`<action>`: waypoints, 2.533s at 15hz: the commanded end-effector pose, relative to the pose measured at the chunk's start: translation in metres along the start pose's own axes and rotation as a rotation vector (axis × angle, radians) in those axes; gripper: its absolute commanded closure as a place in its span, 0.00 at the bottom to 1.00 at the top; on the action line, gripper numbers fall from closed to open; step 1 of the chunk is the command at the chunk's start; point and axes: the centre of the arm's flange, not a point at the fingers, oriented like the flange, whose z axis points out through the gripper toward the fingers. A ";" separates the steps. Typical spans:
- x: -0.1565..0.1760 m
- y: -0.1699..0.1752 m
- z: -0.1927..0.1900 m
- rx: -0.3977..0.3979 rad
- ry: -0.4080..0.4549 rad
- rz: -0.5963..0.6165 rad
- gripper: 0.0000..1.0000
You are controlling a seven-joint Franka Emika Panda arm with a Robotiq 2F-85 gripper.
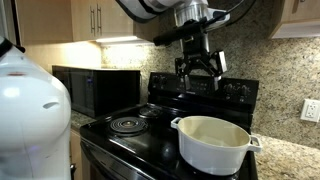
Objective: Switch on the stove
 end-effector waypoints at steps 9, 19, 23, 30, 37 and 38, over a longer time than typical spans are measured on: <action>0.097 -0.019 0.030 -0.023 0.269 -0.170 0.00; 0.128 -0.007 0.044 -0.058 0.430 -0.123 0.00; 0.159 0.010 0.064 -0.052 0.601 -0.094 0.00; 0.203 -0.006 0.115 -0.005 0.740 -0.060 0.00; 0.242 0.013 0.103 -0.062 0.868 -0.055 0.00; 0.242 0.022 0.102 -0.062 0.860 -0.060 0.00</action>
